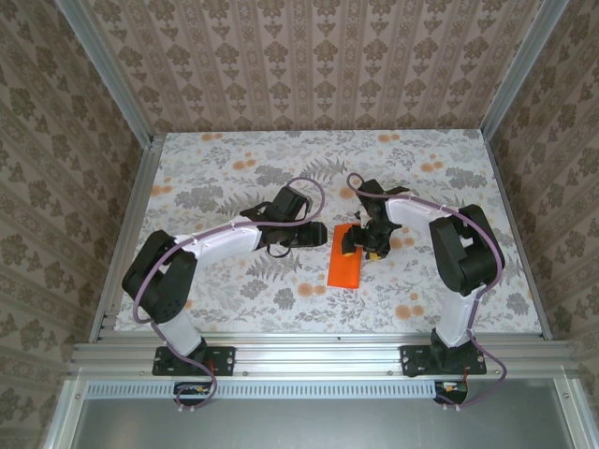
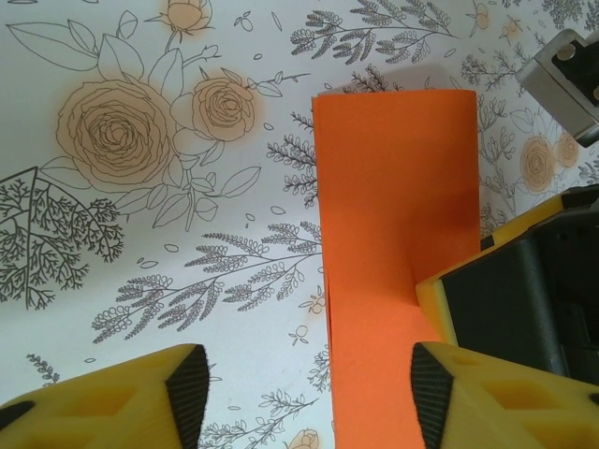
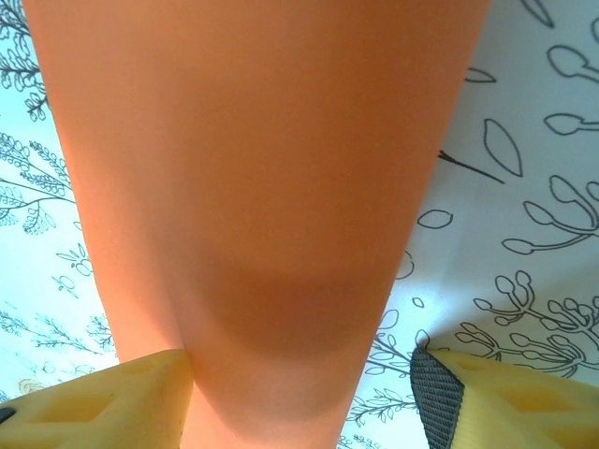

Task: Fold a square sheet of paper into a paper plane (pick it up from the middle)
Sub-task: Hold the square sheet of paper at the center of the table.

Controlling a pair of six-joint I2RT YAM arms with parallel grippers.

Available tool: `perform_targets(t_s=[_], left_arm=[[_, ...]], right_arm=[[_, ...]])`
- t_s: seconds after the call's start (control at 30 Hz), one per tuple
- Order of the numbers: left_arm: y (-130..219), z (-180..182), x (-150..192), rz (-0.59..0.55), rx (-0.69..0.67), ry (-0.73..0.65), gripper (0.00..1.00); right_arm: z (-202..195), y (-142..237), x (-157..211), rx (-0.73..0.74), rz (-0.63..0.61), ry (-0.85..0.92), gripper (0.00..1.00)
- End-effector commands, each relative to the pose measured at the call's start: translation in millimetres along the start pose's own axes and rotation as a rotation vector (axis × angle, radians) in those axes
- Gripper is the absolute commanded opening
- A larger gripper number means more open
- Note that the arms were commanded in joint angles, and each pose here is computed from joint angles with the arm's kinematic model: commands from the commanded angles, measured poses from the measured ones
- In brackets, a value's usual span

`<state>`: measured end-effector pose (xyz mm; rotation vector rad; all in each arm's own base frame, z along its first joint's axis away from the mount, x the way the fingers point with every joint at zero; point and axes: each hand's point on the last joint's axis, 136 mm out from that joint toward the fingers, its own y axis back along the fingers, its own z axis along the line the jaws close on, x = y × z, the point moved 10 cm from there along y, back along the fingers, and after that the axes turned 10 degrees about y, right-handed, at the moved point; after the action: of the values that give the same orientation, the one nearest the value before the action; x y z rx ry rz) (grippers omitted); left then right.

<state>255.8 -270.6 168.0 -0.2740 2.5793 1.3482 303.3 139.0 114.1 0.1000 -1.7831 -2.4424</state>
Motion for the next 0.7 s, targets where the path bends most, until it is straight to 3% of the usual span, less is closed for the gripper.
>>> perform_targets(t_s=[0.0,0.37,0.6,0.67], left_arm=[[-3.0,-6.3,-2.1,0.017,0.019,-0.008,0.57],[-21.3,-9.6,-5.4,0.086,0.024,0.027,0.3],[-42.1,-16.1,-8.3,0.155,0.037,0.044,0.0],[-48.3,-19.2,-8.9,0.173,0.032,0.044,0.0]], right_arm=[[-2.7,-19.2,-1.4,0.035,0.031,0.0,0.67],[-5.8,-24.6,-0.5,0.054,0.053,0.0,0.66],[-7.2,-27.2,0.2,0.061,0.055,-0.009,0.66],[-7.5,-27.4,0.5,0.062,0.056,-0.01,0.66]])
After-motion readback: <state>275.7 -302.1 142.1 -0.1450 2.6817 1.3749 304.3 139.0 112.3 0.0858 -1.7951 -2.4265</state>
